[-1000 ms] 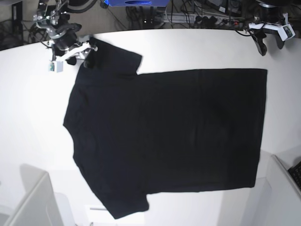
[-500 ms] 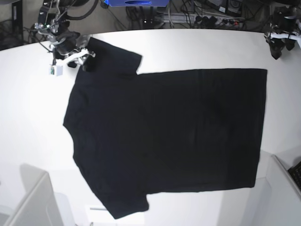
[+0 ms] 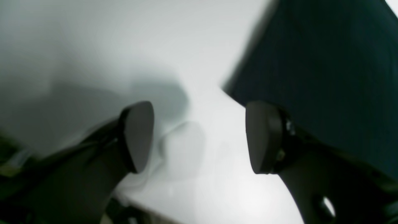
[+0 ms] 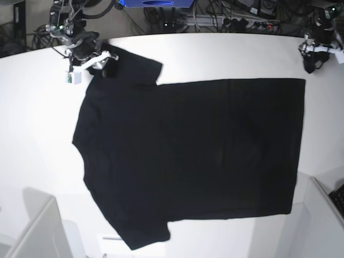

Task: Fold the T-shirt properly
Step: 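Move both grippers down to the shirt's shoulder corners and grasp them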

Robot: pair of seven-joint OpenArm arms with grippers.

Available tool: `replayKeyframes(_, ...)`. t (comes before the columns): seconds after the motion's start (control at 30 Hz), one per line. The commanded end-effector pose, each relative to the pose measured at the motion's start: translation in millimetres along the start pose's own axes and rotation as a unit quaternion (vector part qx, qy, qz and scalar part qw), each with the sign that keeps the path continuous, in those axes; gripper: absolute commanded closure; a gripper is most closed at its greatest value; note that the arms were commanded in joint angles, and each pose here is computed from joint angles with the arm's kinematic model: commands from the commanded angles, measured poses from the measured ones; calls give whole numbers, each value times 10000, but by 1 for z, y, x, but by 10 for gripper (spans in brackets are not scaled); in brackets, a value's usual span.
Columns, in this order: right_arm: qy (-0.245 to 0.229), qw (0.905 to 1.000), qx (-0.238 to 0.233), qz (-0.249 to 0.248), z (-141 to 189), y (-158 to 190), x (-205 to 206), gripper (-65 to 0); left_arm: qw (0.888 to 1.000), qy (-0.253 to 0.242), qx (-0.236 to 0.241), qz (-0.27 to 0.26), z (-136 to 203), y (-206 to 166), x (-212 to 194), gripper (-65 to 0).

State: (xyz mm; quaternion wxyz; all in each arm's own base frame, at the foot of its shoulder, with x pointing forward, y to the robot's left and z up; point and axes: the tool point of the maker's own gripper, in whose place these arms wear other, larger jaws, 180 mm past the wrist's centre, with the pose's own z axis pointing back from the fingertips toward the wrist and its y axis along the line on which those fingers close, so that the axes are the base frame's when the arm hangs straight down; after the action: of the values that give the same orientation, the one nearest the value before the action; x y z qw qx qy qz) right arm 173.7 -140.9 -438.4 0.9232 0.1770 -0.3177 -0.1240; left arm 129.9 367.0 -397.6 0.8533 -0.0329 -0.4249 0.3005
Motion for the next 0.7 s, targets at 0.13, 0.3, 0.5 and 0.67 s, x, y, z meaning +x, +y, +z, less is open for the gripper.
replayKeyframes(0.13, 278, 9995, -116, 11, 2, -6, -12, 0, 9996, -99, -140, 204, -17, -6, 4, -449)
replayKeyframes(0.3, 278, 9995, -122, 6, 2, -6, -12, 0, 9989, -119, -166, 431, -31, -8, 3, -449)
replayKeyframes(0.5, 278, 9995, -122, 6, 2, -6, -12, 0, 9984, 55, -373, 423, -52, -28, -6, -449)
replayKeyframes(0.67, 278, 9995, -122, 6, 2, -6, -12, 0, 9994, 150, -290, 142, -67, -35, -7, -448)
